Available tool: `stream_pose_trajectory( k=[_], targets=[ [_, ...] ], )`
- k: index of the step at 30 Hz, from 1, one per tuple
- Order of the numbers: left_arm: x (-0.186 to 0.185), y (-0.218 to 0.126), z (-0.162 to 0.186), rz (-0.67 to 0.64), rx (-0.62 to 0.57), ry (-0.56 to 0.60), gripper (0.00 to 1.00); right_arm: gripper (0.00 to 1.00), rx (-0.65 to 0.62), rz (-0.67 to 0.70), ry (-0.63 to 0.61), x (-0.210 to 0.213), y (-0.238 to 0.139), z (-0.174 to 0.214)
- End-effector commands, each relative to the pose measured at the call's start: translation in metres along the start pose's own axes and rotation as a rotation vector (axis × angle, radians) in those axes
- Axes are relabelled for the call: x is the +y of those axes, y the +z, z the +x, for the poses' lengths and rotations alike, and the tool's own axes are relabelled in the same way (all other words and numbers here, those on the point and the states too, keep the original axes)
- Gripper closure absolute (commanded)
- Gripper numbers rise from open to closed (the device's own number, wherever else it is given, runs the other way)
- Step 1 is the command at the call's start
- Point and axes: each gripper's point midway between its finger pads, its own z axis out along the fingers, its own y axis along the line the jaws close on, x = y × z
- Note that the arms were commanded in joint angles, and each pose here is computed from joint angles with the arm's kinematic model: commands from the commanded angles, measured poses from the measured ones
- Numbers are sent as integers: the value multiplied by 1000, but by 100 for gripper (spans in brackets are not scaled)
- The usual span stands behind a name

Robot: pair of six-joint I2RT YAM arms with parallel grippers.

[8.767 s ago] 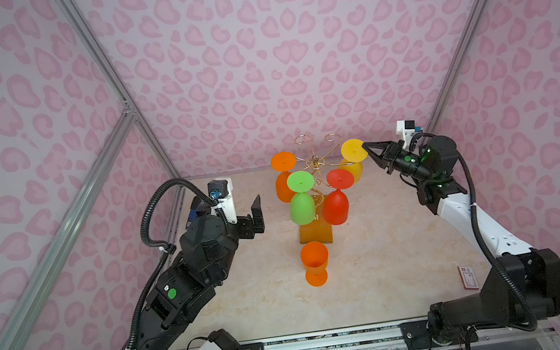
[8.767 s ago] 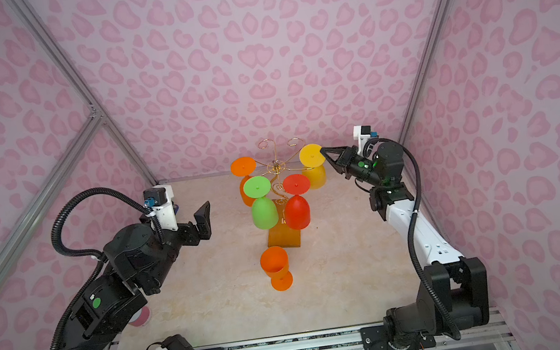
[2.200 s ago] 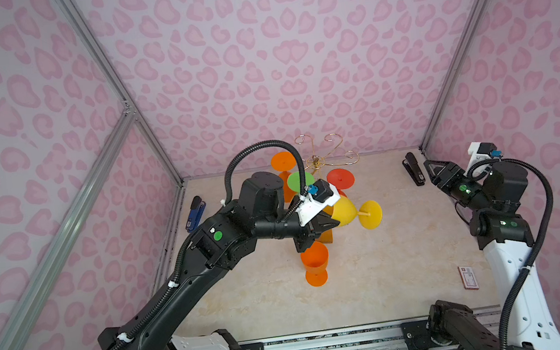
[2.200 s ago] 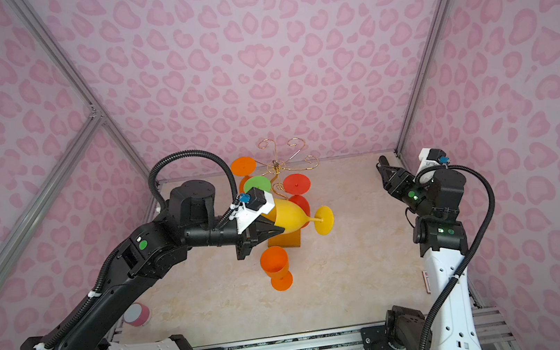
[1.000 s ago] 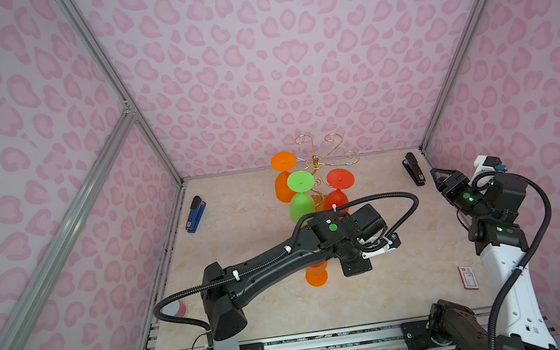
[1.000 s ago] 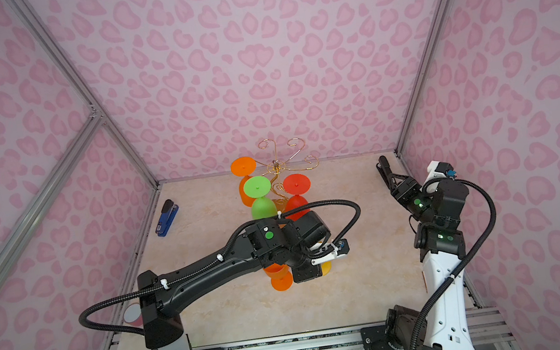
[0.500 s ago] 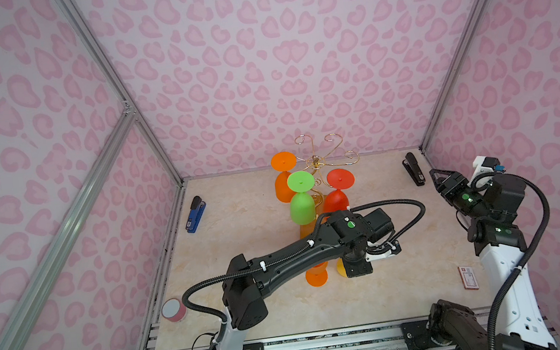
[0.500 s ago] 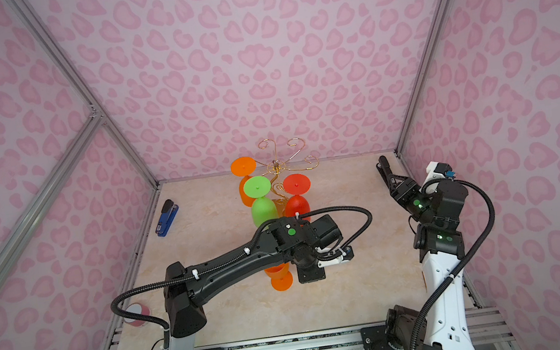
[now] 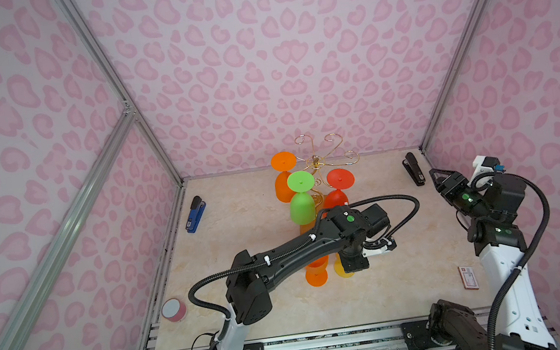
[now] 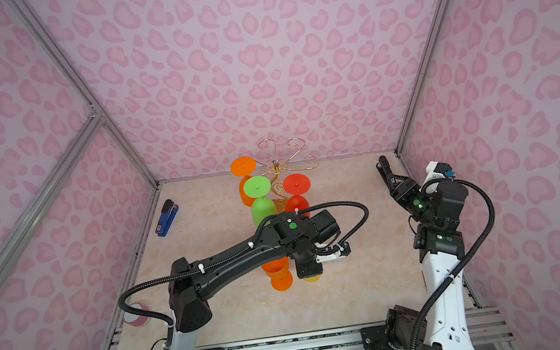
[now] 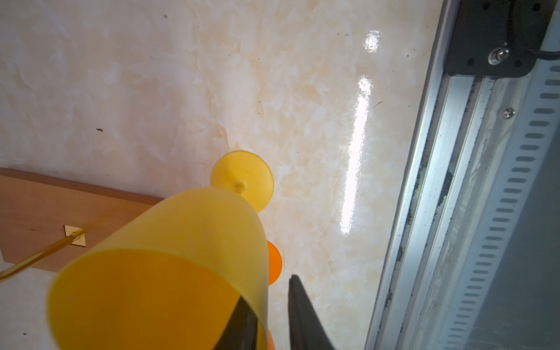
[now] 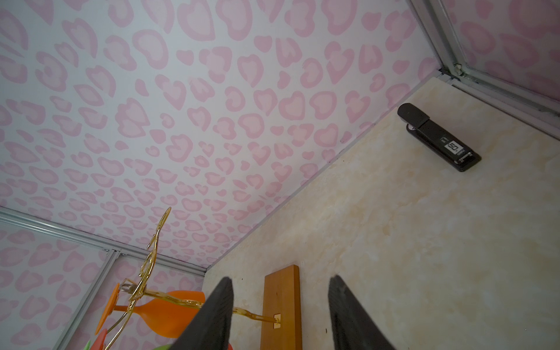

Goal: Take the wine glass off the wine glass rack
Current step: 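Lower the yellow glass upside down beside the orange glass with the left gripper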

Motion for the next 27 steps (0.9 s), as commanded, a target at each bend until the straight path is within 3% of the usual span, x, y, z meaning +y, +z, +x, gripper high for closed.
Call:
stream_pose_trajectory(
  k=[1, 5, 12, 15, 21, 27],
  targets=[
    [-3, -1, 2, 28, 10, -2, 72, 49, -5, -22, -11, 3, 1, -1],
    [2, -11, -1, 8, -7, -9, 65, 49, -4, -22, -11, 3, 1, -1],
    [12, -51, -5, -72, -74, -24, 35, 49, -6, -31, -13, 6, 1, -2],
    [17, -71, -4, -114, -102, -33, 27, 49, -5, -34, -11, 6, 1, -3],
    [9, -121, -4, -141, -211, -25, 24, 49, -5, -35, -7, 6, 2, -2],
    [-14, -194, -3, -130, -447, 5, 24, 49, -4, -46, 2, 7, 2, -2]
  ],
)
